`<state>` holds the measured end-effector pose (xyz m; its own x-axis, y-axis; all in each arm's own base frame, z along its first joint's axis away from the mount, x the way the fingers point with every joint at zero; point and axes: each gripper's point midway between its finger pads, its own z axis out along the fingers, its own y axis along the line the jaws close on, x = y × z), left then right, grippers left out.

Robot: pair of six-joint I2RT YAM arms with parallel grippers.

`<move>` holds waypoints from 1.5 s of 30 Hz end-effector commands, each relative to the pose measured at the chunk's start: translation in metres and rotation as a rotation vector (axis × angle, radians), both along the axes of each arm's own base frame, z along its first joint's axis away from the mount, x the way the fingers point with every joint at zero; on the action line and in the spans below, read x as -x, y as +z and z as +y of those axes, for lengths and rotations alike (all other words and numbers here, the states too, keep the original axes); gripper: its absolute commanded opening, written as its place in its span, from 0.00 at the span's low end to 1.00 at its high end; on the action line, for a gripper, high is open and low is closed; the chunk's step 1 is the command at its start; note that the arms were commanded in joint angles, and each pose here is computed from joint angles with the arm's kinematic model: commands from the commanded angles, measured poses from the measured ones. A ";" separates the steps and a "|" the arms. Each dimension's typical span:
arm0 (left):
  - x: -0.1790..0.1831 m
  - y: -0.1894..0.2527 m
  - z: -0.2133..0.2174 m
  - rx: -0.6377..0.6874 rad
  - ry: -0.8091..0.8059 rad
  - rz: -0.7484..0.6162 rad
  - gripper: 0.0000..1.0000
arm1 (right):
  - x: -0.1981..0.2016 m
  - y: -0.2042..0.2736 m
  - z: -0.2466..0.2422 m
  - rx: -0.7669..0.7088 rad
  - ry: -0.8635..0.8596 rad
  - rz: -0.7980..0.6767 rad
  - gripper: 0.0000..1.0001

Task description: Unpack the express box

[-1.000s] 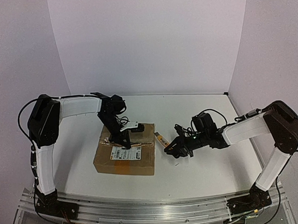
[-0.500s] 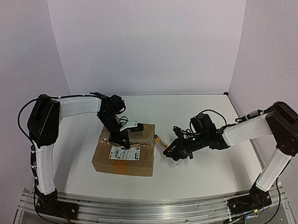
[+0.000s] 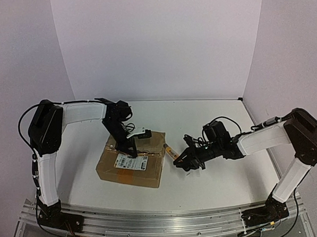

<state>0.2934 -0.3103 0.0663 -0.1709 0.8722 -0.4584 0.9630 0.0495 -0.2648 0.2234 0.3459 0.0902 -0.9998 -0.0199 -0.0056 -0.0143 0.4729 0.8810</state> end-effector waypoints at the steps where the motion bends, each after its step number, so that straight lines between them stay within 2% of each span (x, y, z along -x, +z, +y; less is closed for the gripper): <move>1: -0.060 0.008 -0.001 0.024 0.109 -0.217 0.00 | 0.082 0.021 0.012 -0.110 0.297 0.128 0.00; 9: -0.063 0.008 -0.002 0.028 0.130 -0.202 0.00 | 0.095 0.023 0.011 -0.111 0.322 0.126 0.00; 16: -0.014 0.009 0.004 0.058 -0.101 -0.100 0.01 | 0.061 0.012 0.021 -0.074 0.245 0.058 0.00; 17: -0.009 0.005 0.007 0.039 -0.122 -0.070 0.04 | 0.056 0.014 0.023 -0.079 0.242 0.048 0.00; 19: -0.007 -0.002 0.010 0.003 -0.134 -0.029 0.18 | 0.046 0.015 0.023 -0.080 0.225 0.033 0.00; 22: -0.008 -0.009 0.013 -0.027 -0.138 -0.029 0.35 | 0.037 0.015 0.022 -0.074 0.200 0.019 0.00; 26: 0.005 -0.016 0.018 -0.056 -0.163 0.017 0.45 | 0.031 0.012 0.021 -0.063 0.185 0.010 0.00; 28: 0.013 -0.023 0.020 -0.076 -0.175 0.033 0.40 | 0.028 0.013 0.024 -0.067 0.186 0.000 0.00; 31: 0.010 -0.029 0.020 -0.086 -0.154 0.019 0.06 | 0.025 0.016 0.028 -0.078 0.200 -0.008 0.00; 32: 0.007 -0.027 0.017 -0.080 -0.144 0.012 0.01 | 0.026 0.017 0.028 -0.083 0.205 -0.009 0.00; 45: -0.068 0.015 -0.007 0.076 0.215 -0.107 0.00 | 0.049 0.049 0.023 -0.180 0.282 0.011 0.00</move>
